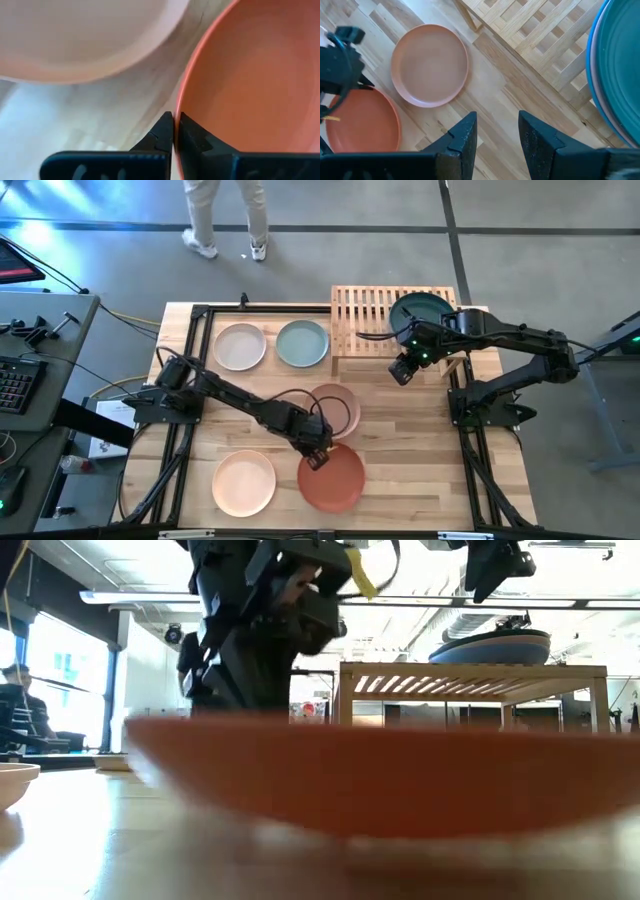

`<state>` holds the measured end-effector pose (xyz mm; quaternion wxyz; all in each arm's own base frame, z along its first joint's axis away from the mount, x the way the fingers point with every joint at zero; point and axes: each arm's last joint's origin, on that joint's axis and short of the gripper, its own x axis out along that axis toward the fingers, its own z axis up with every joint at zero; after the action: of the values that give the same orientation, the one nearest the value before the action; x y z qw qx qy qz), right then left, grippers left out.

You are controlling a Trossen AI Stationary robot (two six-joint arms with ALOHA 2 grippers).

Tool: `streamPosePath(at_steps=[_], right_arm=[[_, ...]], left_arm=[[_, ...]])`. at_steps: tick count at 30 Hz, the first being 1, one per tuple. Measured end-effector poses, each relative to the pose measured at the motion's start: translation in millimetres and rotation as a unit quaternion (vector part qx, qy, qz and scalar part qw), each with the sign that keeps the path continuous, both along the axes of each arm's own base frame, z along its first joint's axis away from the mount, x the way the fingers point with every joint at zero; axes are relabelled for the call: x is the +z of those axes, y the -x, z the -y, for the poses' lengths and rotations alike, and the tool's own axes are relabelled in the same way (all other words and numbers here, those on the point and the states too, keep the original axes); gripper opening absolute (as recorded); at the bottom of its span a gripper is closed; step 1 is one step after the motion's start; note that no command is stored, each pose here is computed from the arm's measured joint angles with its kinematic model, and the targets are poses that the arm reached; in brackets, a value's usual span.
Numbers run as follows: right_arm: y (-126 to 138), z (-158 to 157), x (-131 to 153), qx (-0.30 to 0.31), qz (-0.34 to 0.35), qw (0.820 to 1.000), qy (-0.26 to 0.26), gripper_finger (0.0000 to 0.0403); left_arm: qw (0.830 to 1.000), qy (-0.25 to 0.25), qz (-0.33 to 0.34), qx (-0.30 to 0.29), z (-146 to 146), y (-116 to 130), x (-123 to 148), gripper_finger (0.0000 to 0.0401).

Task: Place and stack plates onto a shelf
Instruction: Stack the orange plate on top of the green plate on the shelf

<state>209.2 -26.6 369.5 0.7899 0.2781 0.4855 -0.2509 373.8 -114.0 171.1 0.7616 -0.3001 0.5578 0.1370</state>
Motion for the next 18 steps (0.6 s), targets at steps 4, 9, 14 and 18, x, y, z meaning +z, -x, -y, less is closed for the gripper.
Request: streamPosePath(at_steps=[4, 9, 14, 18], right_arm=[[0.0, 0.0, 0.0, 0.000, 0.000, 1.000, 0.000, 0.0121], [-0.2, -0.3, -0.1, 0.003, 0.001, 1.000, -0.006, 0.0121], [-0.8, -0.5, 0.2, -0.001, 0.005, 1.000, -0.011, 0.0121], [-3.7, 0.0, 1.6, -0.005, 0.022, 1.000, -0.008, 0.0121]], left_arm=[[1.000, -0.010, -0.009, 0.002, -10.6, 8.5, 17.3, 0.0002], [1.000, -0.015, 0.006, -0.007, -21.9, 19.7, 45.2, 0.0001], [0.999, -0.035, 0.024, 0.011, -41.5, 32.6, 73.1, 0.0001], [0.998, -0.047, 0.032, 0.034, -63.2, 44.3, 93.4, 0.0001]])
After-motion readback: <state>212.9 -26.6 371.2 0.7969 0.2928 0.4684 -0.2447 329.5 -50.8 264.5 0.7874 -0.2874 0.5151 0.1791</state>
